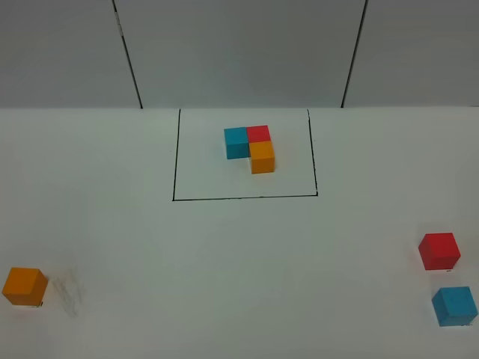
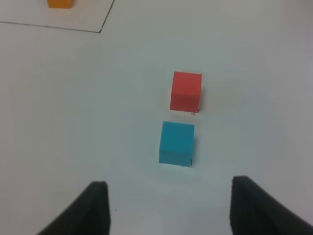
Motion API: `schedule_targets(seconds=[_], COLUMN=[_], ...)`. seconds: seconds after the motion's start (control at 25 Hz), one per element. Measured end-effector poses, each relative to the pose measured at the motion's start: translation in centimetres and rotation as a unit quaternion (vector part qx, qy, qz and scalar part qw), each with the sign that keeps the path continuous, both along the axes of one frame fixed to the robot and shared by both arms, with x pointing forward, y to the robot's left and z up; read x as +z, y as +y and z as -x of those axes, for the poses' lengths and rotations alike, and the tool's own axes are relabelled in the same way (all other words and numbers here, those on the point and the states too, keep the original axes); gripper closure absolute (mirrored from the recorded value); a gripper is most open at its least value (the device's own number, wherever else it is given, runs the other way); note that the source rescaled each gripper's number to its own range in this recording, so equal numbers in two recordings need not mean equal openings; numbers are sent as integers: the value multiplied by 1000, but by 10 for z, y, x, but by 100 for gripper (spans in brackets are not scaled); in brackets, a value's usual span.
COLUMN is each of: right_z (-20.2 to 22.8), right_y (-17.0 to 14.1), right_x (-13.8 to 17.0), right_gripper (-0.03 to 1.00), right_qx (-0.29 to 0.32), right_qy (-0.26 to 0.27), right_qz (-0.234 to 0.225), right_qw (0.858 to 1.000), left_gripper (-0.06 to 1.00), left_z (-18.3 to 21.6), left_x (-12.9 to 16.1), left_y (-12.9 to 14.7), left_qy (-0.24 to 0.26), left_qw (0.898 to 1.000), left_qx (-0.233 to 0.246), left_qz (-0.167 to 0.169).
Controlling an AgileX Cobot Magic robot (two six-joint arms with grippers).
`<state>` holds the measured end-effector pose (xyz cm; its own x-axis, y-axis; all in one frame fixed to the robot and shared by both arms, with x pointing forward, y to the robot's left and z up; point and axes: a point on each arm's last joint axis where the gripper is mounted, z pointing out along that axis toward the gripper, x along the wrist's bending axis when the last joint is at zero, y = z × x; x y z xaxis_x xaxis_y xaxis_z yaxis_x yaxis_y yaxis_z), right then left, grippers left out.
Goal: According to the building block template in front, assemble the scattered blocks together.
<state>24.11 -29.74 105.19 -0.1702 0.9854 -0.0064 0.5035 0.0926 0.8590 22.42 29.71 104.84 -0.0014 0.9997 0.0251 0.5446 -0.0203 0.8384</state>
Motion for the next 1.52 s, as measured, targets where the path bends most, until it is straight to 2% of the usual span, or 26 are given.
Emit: schedule_targets(seconds=[0.6, 0.8, 1.04, 1.28, 1.52], right_z=[0, 0, 0, 0, 0], right_y=[0, 0, 0, 0, 0], right_x=[0, 0, 0, 0, 0], right_gripper=[80, 80, 80, 80, 80], right_qx=[0, 0, 0, 0, 0], right_qy=[0, 0, 0, 0, 0], right_qz=[0, 0, 0, 0, 0], right_qw=[1000, 1000, 1000, 1000, 1000], left_gripper=[45, 47, 59, 61, 61], left_z=[-1, -5, -18, -47, -101], left_x=[2, 7, 37, 78, 99], left_y=[0, 6, 18, 20, 24], left_qy=[-11, -21, 8, 44, 127], left_qw=[1000, 999, 996, 995, 987], left_qx=[1, 32, 77, 80, 79], left_qz=[0, -10, -47, -51, -51])
